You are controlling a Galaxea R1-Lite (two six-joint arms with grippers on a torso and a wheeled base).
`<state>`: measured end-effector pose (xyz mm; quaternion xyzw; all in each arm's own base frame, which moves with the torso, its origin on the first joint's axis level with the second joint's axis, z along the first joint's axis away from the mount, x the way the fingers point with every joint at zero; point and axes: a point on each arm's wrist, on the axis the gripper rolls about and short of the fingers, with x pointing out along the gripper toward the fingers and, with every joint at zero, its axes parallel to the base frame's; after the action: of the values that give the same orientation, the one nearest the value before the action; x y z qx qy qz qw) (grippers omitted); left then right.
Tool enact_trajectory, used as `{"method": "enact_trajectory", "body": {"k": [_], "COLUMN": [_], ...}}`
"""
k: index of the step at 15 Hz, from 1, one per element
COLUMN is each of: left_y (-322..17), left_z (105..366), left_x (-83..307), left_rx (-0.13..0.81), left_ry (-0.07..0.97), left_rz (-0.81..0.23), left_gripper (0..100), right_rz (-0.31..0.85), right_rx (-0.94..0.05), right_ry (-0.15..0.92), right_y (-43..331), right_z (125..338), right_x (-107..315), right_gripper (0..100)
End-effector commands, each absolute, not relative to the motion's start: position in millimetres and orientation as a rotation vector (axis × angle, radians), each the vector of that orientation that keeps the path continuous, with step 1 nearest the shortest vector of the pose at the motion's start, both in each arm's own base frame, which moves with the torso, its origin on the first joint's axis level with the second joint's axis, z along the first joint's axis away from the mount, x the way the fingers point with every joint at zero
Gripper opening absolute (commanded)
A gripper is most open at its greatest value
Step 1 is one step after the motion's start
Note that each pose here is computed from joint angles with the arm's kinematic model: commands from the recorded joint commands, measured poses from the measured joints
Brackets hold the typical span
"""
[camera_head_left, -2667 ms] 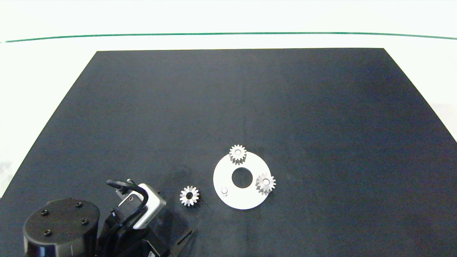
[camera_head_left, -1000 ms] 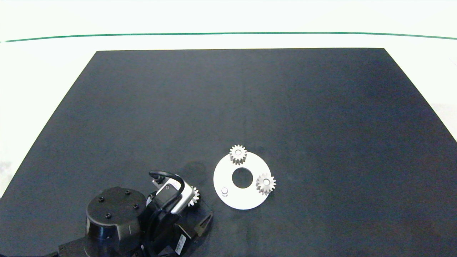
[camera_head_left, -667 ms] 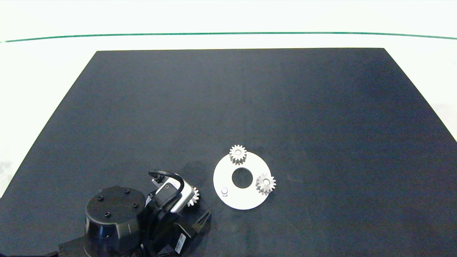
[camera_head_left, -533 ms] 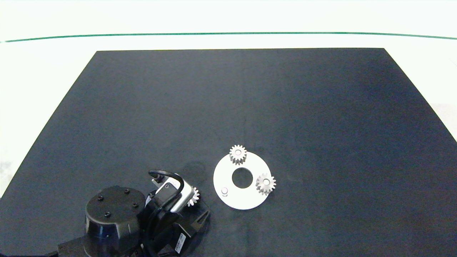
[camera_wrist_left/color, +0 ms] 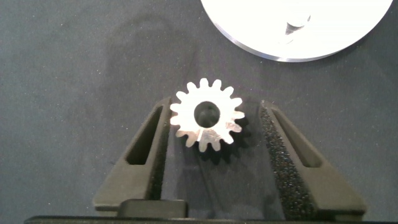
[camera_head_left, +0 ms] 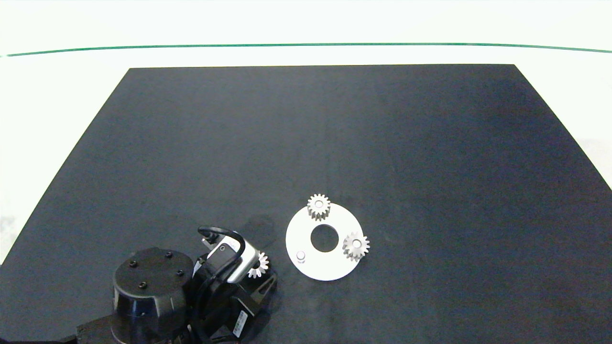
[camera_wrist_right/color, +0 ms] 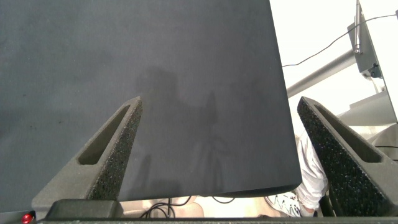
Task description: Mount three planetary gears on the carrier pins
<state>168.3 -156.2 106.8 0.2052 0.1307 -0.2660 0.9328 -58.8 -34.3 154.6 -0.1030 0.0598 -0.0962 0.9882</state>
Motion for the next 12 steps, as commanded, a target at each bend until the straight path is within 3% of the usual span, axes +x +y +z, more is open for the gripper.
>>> {"method": "enact_trajectory", "body": {"k": [1, 12], "left_y": [-156.3, -157.4], "left_z": [107.1, 105.5], "left_x": [168.1, 168.5], "left_rx": [0.432, 0.434], "left_ry": [0.259, 0.266], "left_rz": [-0.547, -0.554], "left_gripper": [49, 26], "right_rz": [-0.195, -0.197], "right_rx": [-0.209, -0.208], "right_ry": [0.122, 0.122], "right_y": [-34.4, -34.4], "right_z": [154.8, 153.9], "right_x": [-58.9, -59.0], "right_gripper": [100, 100]}}
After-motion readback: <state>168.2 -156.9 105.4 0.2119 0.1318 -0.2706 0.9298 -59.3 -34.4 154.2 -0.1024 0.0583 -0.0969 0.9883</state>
